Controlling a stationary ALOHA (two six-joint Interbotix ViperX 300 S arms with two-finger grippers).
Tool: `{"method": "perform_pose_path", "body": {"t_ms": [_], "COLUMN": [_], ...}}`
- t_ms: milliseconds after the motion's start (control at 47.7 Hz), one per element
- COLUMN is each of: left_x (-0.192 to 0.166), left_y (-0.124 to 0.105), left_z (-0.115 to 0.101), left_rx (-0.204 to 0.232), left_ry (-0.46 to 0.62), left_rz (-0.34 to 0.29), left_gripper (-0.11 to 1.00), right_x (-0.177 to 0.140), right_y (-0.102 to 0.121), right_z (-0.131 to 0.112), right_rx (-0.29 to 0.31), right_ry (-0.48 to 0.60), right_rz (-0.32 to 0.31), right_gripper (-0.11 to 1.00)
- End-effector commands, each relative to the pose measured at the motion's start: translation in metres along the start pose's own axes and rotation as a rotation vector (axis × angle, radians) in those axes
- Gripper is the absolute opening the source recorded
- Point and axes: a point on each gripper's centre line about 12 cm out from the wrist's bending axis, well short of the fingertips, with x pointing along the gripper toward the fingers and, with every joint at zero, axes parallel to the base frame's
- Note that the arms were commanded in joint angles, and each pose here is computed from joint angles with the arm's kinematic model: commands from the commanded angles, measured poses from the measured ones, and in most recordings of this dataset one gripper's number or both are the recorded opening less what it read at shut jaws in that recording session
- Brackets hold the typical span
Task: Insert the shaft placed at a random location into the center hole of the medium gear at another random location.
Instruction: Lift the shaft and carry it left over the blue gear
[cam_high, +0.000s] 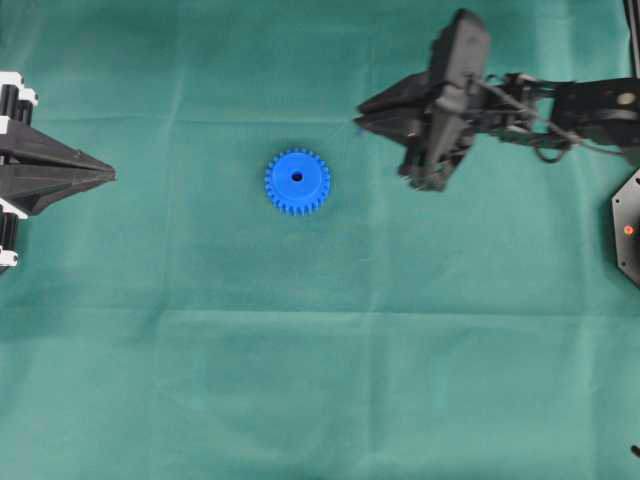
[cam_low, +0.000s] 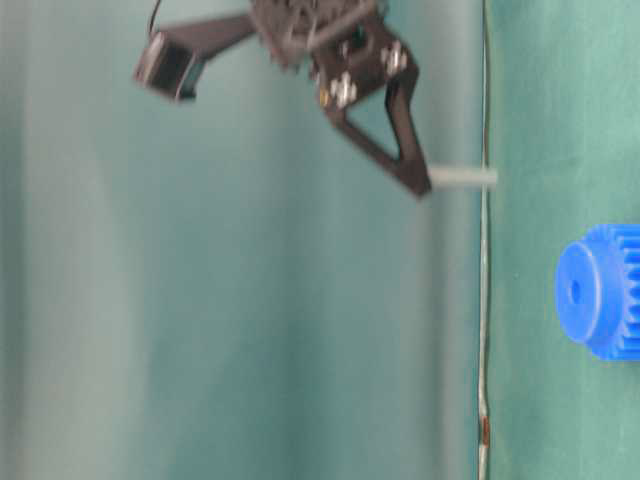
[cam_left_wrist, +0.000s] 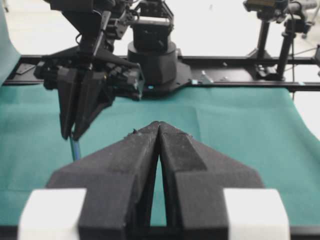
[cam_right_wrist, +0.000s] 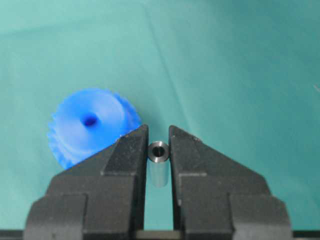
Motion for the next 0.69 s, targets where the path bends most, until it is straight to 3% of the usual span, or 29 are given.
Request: {"method": "perform_pose_path", "body": {"t_ms": [0, 293, 670], "left_x": [0.003, 0.003, 0.003], "left_y": [0.000, -0.001, -0.001], "left_z": [0.009, 0.008, 0.007], "left_rx": [0.000, 0.001, -0.019], "left_ry": [-0.021, -0.018, -0.009], "left_rz": [-0.002, -0.007, -0.007], "left_gripper": [0.00, 0.00, 0.00], "right_x": [0.011, 0.042, 0.047], "right_y": [0.013, 0.038, 0.039], "right_z": [0.027, 0.045, 0.041], "right_rx": [-0.017, -0.040, -0.041], "right_ry": [-0.070, -0.066, -0.047], "right_rz": [0.029, 0.079, 0.080], "right_gripper": [0.12, 0.12, 0.12]}}
